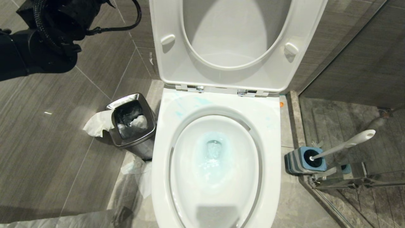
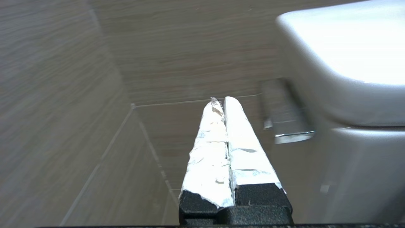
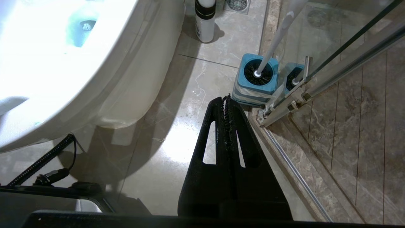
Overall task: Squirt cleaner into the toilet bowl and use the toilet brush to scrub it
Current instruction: Flush the toilet
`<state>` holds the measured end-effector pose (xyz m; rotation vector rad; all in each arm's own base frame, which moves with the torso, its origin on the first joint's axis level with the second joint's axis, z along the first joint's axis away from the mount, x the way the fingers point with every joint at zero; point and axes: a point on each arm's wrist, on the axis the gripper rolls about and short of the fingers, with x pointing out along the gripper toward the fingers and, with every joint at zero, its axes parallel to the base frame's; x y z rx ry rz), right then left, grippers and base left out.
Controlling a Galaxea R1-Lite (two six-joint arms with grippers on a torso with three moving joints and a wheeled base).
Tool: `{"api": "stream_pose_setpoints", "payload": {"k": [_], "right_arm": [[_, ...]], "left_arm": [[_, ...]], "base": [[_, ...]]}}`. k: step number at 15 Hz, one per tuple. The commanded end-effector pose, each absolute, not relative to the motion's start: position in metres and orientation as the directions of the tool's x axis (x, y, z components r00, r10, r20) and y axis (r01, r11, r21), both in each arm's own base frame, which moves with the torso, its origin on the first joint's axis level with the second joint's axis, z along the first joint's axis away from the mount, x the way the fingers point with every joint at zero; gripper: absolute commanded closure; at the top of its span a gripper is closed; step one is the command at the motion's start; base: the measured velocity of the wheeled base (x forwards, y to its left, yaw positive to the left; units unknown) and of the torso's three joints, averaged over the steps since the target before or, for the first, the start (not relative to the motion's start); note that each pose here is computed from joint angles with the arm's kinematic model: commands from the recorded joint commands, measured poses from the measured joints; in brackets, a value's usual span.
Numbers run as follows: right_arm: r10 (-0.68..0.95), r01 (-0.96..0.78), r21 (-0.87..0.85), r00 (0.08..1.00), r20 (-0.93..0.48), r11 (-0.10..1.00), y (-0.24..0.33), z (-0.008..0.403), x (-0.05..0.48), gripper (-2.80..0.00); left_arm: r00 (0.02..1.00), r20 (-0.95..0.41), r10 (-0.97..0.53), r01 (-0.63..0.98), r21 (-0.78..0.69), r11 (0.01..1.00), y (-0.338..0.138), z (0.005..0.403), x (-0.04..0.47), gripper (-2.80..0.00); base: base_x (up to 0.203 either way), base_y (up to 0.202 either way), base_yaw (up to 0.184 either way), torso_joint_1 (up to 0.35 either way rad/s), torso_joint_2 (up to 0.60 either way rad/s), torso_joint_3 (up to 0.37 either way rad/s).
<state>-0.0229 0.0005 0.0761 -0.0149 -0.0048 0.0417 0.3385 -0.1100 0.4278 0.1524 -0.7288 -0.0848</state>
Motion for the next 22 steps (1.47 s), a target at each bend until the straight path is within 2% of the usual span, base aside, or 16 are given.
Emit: {"api": "stream_pose_setpoints", "payload": {"k": [1, 5, 12, 22], "right_arm": [[0.043, -0.043, -0.016, 0.999, 0.003, 0.999, 0.0, 0.076, -0.023, 0.0], [0.043, -0.043, -0.015, 0.999, 0.005, 0.999, 0.0, 0.076, -0.023, 0.0], [0.042, -0.042, -0.015, 0.999, 0.005, 0.999, 0.0, 0.076, -0.023, 0.0], [0.043, -0.043, -0.015, 0.999, 0.004, 0.999, 0.0, 0.076, -0.023, 0.0]], "left_arm": [[0.734, 0.663, -0.145, 0.045, 0.166, 0.985, -0.117, 0.431, 0.332, 0.0], [0.739, 0.653, -0.166, 0.071, 0.17, 0.983, -0.127, 0.426, 0.334, 0.0], [0.781, 0.588, -0.209, 0.113, 0.197, 0.974, -0.151, 0.395, 0.362, 0.0], [0.818, 0.528, -0.23, 0.128, 0.222, 0.967, -0.157, 0.378, 0.376, 0.0]], "base": [[0.0, 0.0, 0.0, 0.0, 0.0, 0.0], [0.0, 0.0, 0.0, 0.0, 0.0, 0.0], [0.0, 0.0, 0.0, 0.0, 0.0, 0.0], [0.0, 0.0, 0.0, 0.0, 0.0, 0.0]]}}
